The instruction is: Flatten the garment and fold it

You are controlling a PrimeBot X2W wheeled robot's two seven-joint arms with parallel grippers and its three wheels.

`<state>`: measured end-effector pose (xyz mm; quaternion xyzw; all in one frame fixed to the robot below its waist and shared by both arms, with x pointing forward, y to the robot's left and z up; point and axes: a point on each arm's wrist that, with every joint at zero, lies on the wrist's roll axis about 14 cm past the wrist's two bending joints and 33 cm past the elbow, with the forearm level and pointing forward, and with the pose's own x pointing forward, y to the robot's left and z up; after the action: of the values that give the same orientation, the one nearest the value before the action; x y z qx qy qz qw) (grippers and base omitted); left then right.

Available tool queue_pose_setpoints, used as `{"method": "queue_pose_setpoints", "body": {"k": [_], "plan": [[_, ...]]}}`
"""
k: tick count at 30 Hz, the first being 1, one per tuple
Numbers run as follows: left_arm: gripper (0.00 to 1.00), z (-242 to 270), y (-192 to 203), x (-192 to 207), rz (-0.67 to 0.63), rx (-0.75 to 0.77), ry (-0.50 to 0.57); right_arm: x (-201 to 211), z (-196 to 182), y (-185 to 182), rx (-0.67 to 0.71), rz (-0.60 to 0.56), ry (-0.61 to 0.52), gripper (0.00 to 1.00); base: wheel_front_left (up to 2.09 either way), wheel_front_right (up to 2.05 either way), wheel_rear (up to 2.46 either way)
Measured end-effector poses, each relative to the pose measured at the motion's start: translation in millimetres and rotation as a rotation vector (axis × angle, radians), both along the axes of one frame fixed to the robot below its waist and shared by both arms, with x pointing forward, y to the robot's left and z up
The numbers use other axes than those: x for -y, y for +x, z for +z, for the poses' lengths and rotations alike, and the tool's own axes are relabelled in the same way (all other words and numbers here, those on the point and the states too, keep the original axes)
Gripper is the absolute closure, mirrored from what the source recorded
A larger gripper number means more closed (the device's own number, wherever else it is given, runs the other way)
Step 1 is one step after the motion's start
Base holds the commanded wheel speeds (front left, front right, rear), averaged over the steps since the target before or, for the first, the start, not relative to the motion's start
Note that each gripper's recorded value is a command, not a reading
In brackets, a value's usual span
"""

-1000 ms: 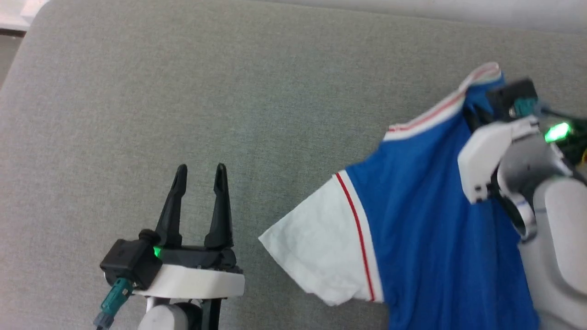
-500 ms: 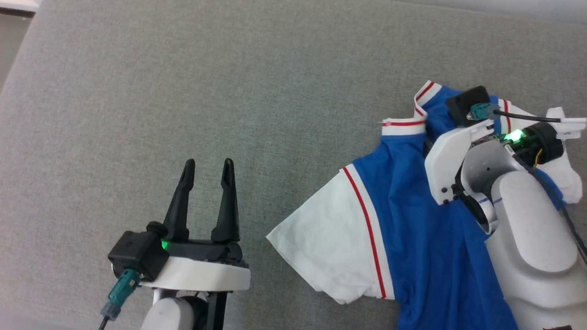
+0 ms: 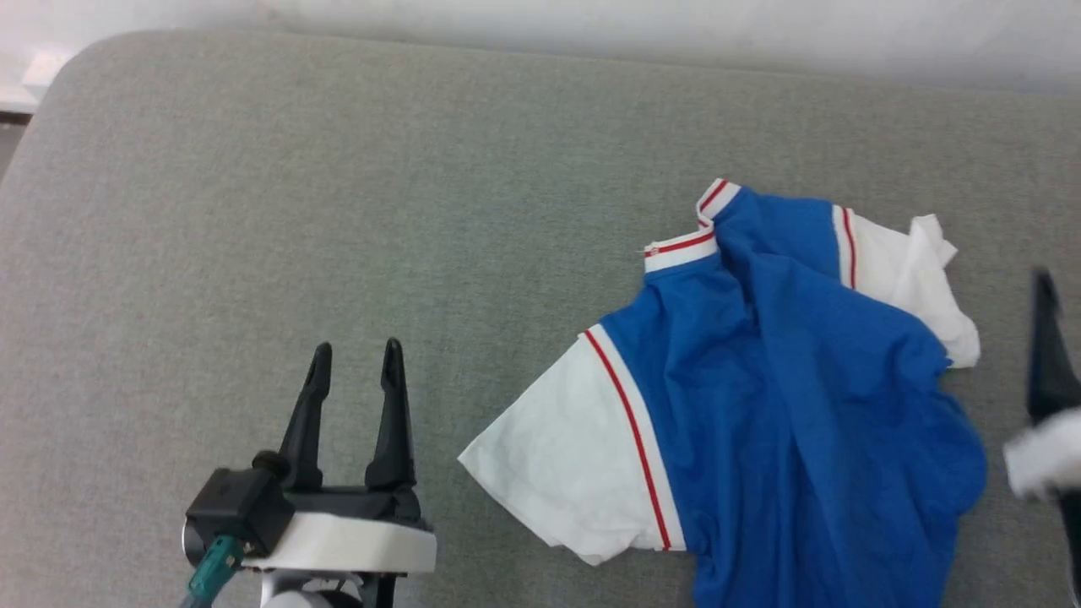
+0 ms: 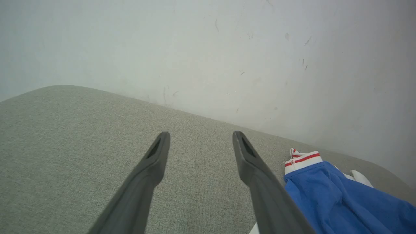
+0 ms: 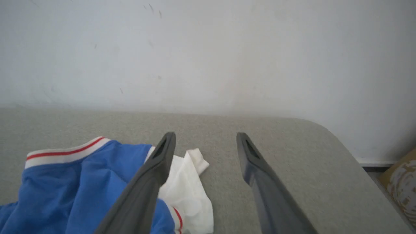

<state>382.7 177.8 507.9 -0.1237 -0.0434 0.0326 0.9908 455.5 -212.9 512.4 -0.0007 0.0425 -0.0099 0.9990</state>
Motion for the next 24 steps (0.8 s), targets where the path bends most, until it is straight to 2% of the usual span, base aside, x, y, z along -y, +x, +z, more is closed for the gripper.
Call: {"method": "queue_pose_setpoints", "body": {"k": [4, 8, 12, 19, 24], "plan": [[0.00, -6.0, -8.7, 2.0, -0.006, -0.022, 0.000, 47.9, -13.1, -55.2, -0.031, -0.136, 0.016, 0.00, 0.00, 0.00, 0.00], [0.00, -18.3, -17.5, 8.3, -0.026, -0.064, 0.014, 70.9, -30.1, -92.8, -0.077, -0.209, 0.069, 0.00, 0.00, 0.00, 0.00], [0.00, -23.4, -15.6, 22.1, -0.091, -0.097, 0.048, 72.4, -24.1, -97.6, -0.051, -0.216, 0.085, 0.00, 0.00, 0.00, 0.00], [0.00, -77.1, -20.2, 51.2, -0.350, -0.443, 0.182, 56.4, -25.8, -87.1, -0.056, -0.169, 0.105, 0.00, 0.00, 0.00, 0.00], [0.00, -100.4, -24.8, 55.8, -0.442, -0.591, 0.238, 47.9, -32.6, -78.7, -0.076, -0.146, 0.122, 0.00, 0.00, 0.00, 0.00]]}}
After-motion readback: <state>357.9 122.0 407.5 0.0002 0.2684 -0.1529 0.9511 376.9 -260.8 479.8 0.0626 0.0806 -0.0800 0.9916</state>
